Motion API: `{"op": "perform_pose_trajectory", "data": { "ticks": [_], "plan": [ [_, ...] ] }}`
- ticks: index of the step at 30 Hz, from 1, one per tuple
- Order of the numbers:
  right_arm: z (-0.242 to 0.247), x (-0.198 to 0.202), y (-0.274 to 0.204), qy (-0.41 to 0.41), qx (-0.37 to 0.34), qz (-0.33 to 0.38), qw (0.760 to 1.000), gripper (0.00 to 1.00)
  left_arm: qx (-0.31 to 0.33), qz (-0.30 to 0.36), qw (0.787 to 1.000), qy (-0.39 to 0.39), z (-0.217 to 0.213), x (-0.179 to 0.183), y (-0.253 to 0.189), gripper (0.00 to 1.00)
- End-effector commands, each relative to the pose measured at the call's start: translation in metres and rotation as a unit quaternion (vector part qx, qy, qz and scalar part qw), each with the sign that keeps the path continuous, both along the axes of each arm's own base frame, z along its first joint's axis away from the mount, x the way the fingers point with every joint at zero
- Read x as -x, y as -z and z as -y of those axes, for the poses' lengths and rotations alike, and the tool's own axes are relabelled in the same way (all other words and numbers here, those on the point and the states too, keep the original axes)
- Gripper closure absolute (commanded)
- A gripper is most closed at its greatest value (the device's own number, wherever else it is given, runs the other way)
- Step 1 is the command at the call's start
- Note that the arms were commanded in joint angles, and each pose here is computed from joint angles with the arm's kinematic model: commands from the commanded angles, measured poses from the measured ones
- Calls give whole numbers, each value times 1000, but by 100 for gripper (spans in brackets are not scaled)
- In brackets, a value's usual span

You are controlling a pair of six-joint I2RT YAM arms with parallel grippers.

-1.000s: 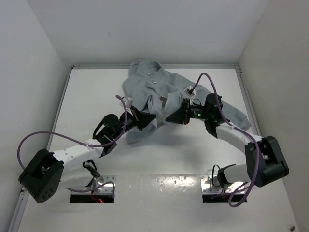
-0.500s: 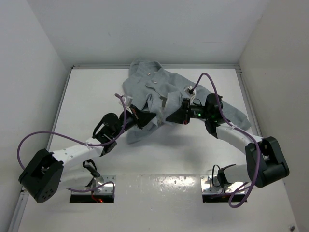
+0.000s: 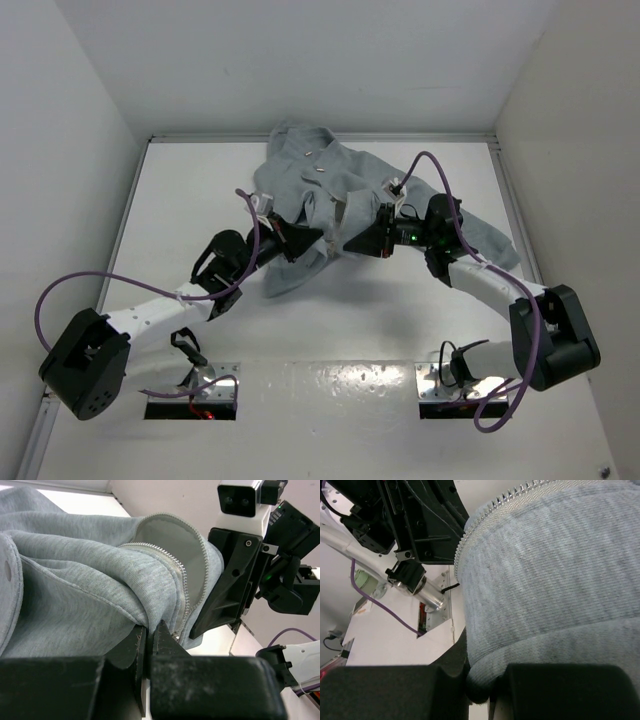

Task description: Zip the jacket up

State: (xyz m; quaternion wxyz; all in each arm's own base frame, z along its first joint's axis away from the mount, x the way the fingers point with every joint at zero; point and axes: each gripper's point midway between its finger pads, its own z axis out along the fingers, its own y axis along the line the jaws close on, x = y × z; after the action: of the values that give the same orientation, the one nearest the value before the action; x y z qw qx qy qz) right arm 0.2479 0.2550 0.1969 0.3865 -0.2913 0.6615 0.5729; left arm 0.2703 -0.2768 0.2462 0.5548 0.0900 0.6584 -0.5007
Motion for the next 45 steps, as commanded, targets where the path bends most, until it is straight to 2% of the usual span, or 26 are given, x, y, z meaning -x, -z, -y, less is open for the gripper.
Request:
{"op": "perform_pose_trajectory", "data": {
  "ticks": [1,13,34,40,45],
  "plan": [
    [-2,-2,-30,-5,-21,78,997,100,33,40,999,10,1,2,-36,100],
    [-2,-5,-36,-2,-24,82,996,100,11,16,1000,19,4,10,-11,100],
    [0,-15,-37,16,-23,78,997,100,11,2,999,34,6,19,-2,100],
    [0,-16,-45,24,-33,58,997,100,-14,35,999,29,8,22,1,100],
    [0,-11,-38,22,-34,29,999,100,-60,93,993,31,13,26,1,100]
  ]
}}
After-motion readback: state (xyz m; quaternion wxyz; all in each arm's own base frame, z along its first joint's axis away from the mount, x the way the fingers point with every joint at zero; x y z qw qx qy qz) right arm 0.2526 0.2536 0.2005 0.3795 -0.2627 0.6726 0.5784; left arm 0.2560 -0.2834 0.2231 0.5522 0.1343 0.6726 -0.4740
